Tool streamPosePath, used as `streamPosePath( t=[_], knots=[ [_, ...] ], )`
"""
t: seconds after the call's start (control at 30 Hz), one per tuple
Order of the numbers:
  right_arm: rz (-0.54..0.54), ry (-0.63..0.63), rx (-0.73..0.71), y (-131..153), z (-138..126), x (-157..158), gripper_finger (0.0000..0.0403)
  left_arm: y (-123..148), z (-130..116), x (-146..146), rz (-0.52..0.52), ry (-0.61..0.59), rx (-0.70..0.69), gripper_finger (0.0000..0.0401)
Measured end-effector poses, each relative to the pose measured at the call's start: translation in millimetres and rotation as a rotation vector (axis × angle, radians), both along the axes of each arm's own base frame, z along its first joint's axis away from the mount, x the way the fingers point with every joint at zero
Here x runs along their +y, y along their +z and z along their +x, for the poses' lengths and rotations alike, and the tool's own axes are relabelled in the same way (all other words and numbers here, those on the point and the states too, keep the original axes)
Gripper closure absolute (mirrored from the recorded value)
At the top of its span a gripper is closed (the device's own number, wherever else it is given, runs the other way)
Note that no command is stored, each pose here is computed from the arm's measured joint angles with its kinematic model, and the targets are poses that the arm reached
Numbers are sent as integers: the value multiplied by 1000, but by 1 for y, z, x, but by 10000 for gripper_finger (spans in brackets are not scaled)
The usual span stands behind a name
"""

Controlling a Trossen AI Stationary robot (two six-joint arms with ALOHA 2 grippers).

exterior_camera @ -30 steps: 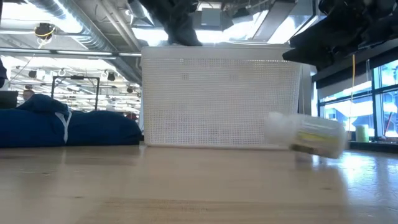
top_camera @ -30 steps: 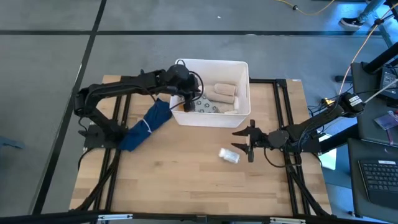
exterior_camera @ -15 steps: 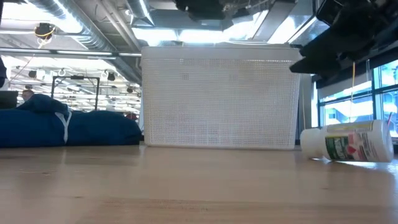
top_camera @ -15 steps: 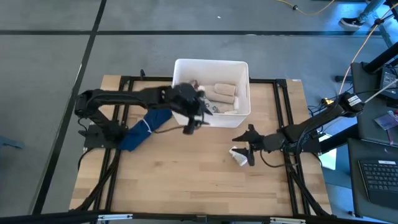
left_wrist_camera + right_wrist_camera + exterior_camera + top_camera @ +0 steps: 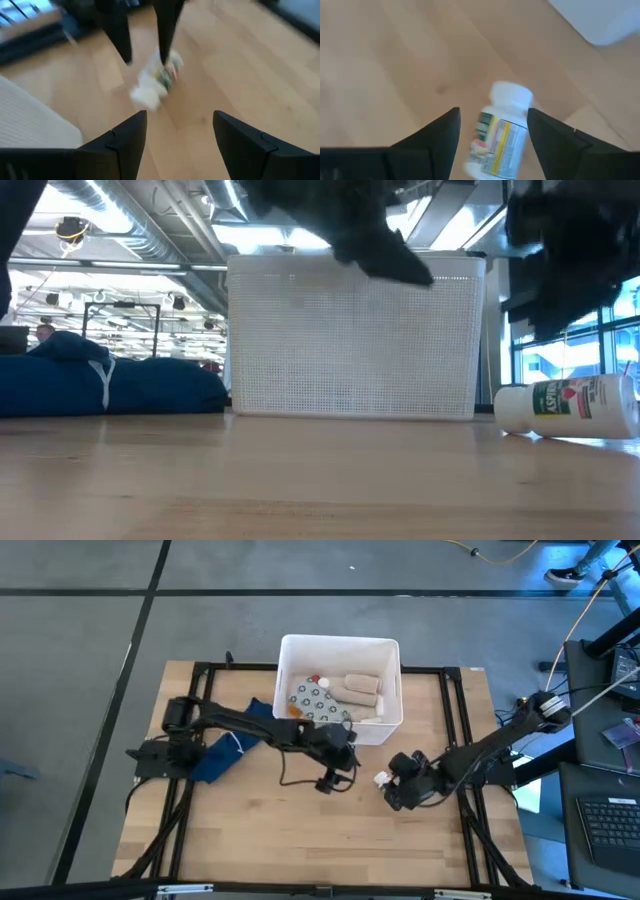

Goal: Pick & place medical supplies in basket/bin
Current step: Put the white and green pill bottle into the white bin

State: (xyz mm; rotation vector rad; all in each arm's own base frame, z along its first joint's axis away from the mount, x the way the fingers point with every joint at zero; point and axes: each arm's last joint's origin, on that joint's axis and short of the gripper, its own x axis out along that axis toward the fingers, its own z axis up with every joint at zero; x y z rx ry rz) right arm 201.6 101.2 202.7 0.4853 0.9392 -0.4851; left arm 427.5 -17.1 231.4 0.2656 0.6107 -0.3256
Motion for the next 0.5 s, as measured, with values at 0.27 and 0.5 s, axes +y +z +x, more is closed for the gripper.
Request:
streamPosePath(
  t=[0.27,0.5],
  knots=[
    [-29,-49,173,-35,20,-11,171,-41,-1,-1,76,60,214,182],
    [22,-14,235,-45,32,-24,171,-55,-10,-1,76,112,367,185]
  ],
)
